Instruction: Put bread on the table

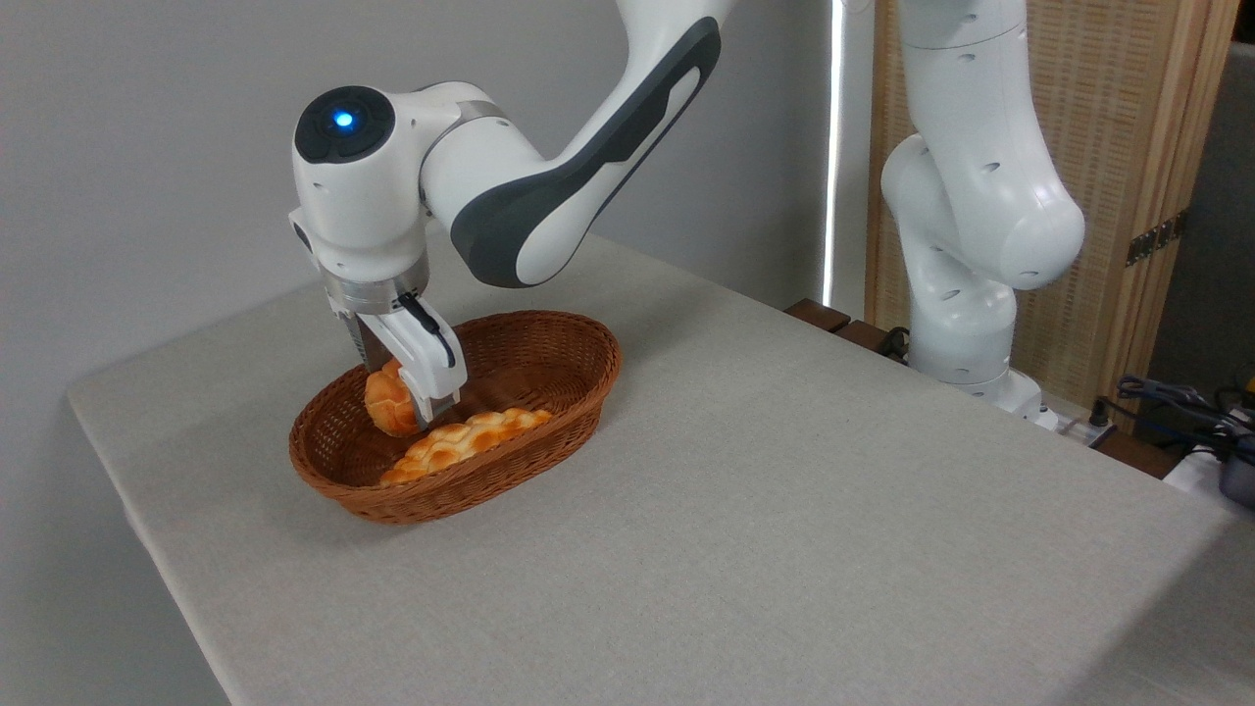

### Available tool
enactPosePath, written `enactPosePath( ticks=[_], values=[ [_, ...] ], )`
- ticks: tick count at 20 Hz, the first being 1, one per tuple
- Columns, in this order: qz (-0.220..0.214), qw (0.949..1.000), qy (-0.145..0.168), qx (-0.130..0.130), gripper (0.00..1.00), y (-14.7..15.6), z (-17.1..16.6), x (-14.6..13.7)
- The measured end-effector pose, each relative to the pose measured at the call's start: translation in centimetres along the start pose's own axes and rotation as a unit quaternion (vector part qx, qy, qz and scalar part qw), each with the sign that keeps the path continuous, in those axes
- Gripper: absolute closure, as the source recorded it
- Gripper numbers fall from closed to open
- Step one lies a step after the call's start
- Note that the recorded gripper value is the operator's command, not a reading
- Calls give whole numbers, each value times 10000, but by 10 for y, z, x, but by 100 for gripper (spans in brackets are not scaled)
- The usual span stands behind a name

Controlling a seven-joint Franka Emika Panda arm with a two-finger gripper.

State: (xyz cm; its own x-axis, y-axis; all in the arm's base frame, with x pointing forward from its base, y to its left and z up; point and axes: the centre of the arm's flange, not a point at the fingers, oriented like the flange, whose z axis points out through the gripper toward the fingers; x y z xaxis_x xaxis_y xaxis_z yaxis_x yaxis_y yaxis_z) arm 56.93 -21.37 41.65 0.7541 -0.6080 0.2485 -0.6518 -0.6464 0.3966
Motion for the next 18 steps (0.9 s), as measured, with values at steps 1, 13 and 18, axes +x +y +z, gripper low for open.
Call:
enactPosePath(
  ticks=[1,13,18],
  values=[
    [3,10000,3,2,61,0,0,0],
    [8,10000,12,6,67,0,-1,1],
    [11,10000,20,10,68,0,-2,1]
  ],
)
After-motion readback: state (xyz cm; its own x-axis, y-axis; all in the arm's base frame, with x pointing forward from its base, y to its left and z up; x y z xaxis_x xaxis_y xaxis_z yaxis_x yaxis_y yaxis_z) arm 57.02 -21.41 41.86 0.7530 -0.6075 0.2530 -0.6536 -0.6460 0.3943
